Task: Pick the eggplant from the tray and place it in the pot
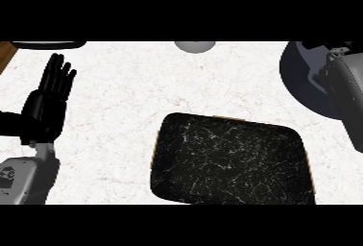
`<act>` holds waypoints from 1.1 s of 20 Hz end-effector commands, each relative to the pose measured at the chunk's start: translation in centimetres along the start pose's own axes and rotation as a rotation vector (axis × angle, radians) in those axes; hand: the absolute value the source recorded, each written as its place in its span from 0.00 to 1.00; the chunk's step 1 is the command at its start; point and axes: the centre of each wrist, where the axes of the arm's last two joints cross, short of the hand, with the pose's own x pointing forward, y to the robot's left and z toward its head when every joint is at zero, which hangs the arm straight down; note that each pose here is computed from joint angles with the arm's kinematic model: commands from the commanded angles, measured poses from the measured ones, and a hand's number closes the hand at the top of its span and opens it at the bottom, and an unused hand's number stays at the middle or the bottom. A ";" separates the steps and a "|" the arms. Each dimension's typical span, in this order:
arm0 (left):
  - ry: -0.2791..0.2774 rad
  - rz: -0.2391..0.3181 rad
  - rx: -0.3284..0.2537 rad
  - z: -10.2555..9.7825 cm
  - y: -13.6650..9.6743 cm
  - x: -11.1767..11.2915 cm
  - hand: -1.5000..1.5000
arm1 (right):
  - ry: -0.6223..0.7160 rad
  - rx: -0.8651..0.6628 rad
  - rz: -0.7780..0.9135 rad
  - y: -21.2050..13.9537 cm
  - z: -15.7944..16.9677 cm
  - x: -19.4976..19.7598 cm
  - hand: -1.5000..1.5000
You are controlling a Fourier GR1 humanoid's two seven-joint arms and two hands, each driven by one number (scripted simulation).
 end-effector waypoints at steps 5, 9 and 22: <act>-0.001 0.001 0.003 -0.5 0.0 0.3 0.50 | 0.003 0.009 -0.008 1.4 -3.7 -8.6 1.00; -0.002 0.019 -0.022 -0.2 -1.0 0.8 0.50 | 0.033 0.006 -0.016 3.0 -5.2 -11.0 1.00; -0.020 0.025 -0.038 -0.4 -2.5 1.0 0.50 | 0.178 0.318 -0.180 7.3 -3.8 -17.0 0.00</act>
